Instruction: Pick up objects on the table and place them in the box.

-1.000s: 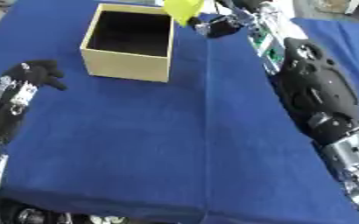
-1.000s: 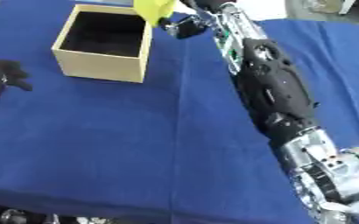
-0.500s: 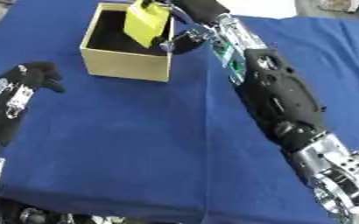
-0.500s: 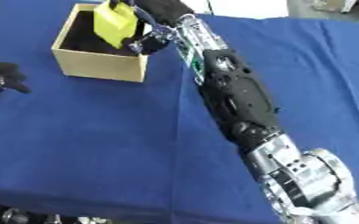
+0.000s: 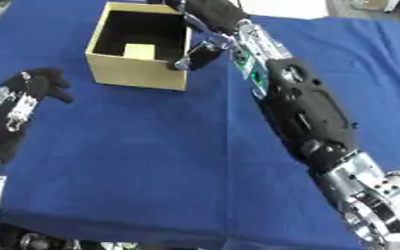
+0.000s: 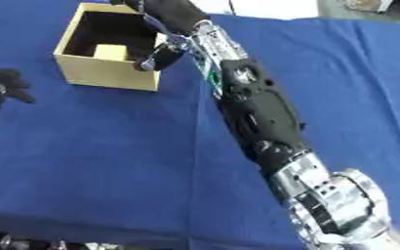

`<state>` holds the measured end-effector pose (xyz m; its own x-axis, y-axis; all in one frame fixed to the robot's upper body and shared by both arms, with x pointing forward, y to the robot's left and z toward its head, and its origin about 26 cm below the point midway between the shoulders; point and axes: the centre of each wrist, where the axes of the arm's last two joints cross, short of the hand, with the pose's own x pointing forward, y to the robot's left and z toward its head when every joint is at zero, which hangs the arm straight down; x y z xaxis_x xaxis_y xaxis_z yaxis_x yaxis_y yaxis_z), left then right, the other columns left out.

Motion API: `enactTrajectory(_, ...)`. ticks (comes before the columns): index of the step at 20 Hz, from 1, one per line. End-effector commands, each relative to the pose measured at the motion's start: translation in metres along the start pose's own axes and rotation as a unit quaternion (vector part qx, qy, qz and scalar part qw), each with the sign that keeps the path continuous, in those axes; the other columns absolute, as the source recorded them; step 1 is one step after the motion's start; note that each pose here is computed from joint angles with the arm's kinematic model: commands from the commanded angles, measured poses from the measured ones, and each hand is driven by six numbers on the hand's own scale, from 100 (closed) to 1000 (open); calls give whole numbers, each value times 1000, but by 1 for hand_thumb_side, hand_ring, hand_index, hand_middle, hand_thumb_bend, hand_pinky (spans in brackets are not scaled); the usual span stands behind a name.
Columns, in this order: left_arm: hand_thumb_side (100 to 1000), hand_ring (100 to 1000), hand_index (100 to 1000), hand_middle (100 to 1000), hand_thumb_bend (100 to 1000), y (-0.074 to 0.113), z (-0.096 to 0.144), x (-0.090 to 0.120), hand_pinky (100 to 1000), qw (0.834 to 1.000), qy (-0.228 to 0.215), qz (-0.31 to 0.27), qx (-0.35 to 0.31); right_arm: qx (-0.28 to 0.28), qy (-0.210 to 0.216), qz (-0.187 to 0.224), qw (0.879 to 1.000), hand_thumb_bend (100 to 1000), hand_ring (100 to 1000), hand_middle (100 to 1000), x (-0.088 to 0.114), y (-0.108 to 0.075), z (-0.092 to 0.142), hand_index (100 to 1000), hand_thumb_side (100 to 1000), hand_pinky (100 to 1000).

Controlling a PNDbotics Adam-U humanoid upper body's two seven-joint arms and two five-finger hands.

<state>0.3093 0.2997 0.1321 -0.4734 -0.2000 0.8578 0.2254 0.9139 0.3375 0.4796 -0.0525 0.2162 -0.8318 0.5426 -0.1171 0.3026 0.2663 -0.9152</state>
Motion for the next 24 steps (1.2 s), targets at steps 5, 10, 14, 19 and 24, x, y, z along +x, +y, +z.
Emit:
enactTrajectory(5, 703, 596, 779, 627, 285, 8, 3, 3, 1000, 1000, 1, -9, 17, -77, 21, -79, 994, 359, 754, 671, -28, -32, 17, 775, 105, 708)
enactTrajectory(10, 703, 598, 779, 627, 284, 13, 9, 1, 1000, 999, 8, -12, 37, -125, 61, -196, 971, 100, 758, 667, -62, -53, 57, 752, 289, 715)
enactTrajectory(14, 702, 598, 778, 627, 282, 15, 13, -1, 1000, 999, 13, -14, 50, -176, 120, -322, 922, 100, 746, 633, -82, -65, 102, 710, 526, 708)
enactTrajectory(19, 701, 598, 778, 627, 281, 18, 15, -1, 1000, 998, 14, -15, 65, -190, 161, -418, 874, 100, 747, 631, -90, -73, 153, 701, 665, 708)
enactTrajectory(24, 704, 598, 779, 628, 280, 20, 18, -3, 1000, 997, 19, -16, 75, -204, 213, -478, 827, 100, 742, 621, -92, -62, 200, 691, 732, 704)
